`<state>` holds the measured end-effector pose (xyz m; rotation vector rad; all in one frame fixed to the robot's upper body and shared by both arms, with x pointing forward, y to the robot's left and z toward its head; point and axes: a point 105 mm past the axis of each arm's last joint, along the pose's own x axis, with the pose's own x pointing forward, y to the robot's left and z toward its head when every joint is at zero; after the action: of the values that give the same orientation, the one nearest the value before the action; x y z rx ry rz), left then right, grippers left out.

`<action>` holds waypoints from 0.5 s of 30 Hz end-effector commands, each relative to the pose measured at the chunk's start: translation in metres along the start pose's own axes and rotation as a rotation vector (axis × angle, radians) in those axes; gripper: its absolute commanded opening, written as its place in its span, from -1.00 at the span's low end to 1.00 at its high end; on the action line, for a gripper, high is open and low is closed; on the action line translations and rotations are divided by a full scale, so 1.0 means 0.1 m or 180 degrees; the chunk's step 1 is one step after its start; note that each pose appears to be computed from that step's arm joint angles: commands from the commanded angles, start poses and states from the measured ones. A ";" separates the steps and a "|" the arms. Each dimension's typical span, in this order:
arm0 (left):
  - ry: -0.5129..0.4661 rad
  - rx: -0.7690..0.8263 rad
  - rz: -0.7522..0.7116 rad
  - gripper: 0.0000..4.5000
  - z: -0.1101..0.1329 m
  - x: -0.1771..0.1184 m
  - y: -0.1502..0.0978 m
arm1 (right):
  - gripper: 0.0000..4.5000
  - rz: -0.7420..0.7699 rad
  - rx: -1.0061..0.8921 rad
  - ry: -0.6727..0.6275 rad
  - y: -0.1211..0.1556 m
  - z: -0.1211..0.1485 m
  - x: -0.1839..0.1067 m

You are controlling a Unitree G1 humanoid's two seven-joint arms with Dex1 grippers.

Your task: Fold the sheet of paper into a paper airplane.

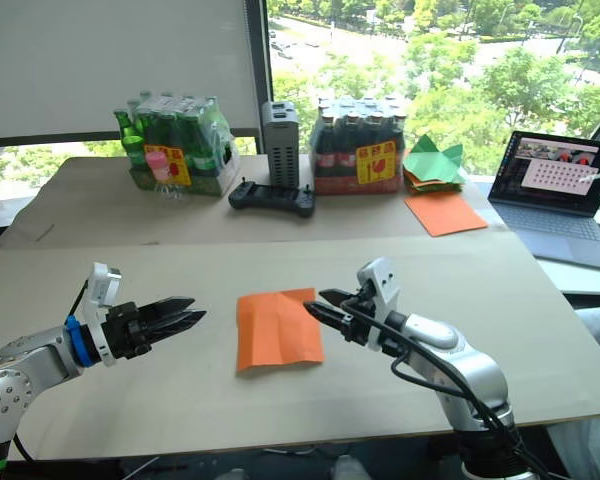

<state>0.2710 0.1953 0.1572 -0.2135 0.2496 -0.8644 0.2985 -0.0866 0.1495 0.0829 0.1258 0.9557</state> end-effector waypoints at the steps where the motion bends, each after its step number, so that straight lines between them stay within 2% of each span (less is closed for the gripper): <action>1: -0.0074 0.0167 0.0049 0.37 0.10 0.01 0.00 | 0.03 0.0070 -0.0122 -0.0093 0.08 0.11 -0.01; 6: -0.0200 0.0052 0.0021 0.37 0.15 0.06 0.01 | 0.03 0.0021 -0.0106 -0.0152 0.07 0.12 0.00; 7: -0.0208 0.0050 0.0006 0.37 0.15 0.07 0.00 | -0.09 0.0014 -0.0101 -0.0178 0.07 0.14 0.01; 10: -0.0222 0.0020 -0.0059 0.03 0.16 0.13 -0.03 | -0.49 0.0025 -0.0092 -0.0208 0.07 0.15 0.01; 12: -0.0210 0.0028 -0.0123 -0.31 0.15 0.16 -0.07 | -0.84 0.0035 -0.0093 -0.0211 0.08 0.15 0.02; 13: -0.0203 0.0027 -0.0145 -0.42 0.14 0.17 -0.08 | -0.95 0.0037 -0.0093 -0.0214 0.08 0.15 0.02; 15: -0.0186 0.0018 -0.0180 -0.71 0.13 0.19 -0.09 | -1.00 0.0038 -0.0094 -0.0219 0.08 0.15 0.02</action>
<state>0.2811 0.1816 0.1600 -0.2523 0.2180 -0.8785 0.2995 -0.0837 0.1500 0.0989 0.1176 0.9440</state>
